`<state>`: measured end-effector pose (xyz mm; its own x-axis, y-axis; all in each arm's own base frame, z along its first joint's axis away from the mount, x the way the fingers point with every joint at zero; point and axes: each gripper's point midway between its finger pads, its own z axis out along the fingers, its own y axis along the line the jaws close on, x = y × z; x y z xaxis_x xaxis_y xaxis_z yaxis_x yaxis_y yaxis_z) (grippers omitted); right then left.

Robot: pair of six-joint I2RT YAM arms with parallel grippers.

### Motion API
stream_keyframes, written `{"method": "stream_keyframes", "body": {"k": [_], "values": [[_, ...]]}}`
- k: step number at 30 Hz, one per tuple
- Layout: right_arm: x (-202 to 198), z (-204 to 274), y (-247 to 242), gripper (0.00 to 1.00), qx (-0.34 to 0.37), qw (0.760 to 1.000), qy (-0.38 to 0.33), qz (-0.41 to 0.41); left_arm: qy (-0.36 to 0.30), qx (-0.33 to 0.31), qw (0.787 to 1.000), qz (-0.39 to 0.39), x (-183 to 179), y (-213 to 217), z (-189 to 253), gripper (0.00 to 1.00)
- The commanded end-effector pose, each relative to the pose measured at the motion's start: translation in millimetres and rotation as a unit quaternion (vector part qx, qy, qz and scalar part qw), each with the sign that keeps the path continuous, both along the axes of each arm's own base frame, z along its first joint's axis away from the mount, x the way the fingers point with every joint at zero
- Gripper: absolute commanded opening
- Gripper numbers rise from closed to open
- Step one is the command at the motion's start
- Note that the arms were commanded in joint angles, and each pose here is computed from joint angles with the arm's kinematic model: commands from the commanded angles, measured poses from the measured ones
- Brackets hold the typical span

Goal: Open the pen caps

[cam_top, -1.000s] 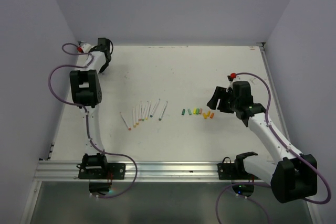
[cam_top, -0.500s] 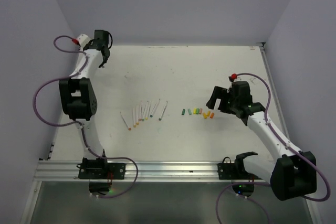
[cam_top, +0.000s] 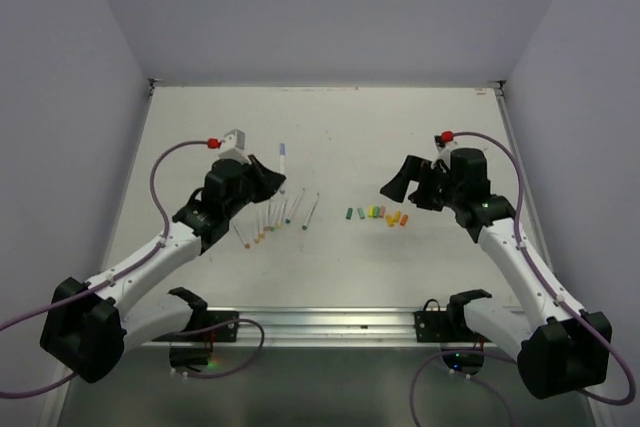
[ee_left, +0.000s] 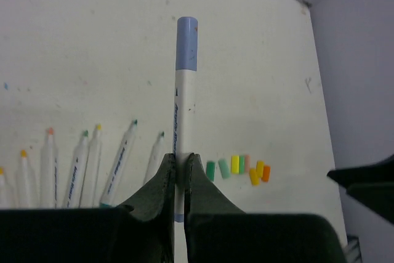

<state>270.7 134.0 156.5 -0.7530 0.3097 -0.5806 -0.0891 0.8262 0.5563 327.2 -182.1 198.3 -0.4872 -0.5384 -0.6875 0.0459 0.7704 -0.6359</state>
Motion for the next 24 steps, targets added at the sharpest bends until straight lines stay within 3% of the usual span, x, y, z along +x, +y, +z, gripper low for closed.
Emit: {"method": "stream_keyframes", "body": {"k": [1, 6, 10, 12, 15, 24], "values": [[-6, 33, 23, 0.98, 0.060, 0.997, -0.023, 0.047, -0.088, -0.074, 0.980, -0.160, -43, -62, 33, 0.00], [-18, 46, 57, 0.96, 0.114, 0.989, -0.036, 0.092, -0.089, -0.091, 0.942, -0.311, -118, -105, 13, 0.00], [-26, 43, 88, 0.92, 0.109, 0.987, -0.030, 0.113, -0.081, -0.106, 0.931, -0.339, -148, -117, 1, 0.00], [-29, 49, 104, 0.83, 0.133, 0.983, -0.034, 0.123, -0.072, -0.112, 0.927, -0.351, -160, -122, -7, 0.00], [-29, 46, 114, 0.72, 0.143, 0.982, -0.034, 0.122, -0.070, -0.113, 0.922, -0.362, -171, -128, -9, 0.00], [-35, 39, 131, 0.52, 0.132, 0.983, -0.029, 0.128, -0.074, -0.110, 0.923, -0.361, -170, -134, -1, 0.00]]}}
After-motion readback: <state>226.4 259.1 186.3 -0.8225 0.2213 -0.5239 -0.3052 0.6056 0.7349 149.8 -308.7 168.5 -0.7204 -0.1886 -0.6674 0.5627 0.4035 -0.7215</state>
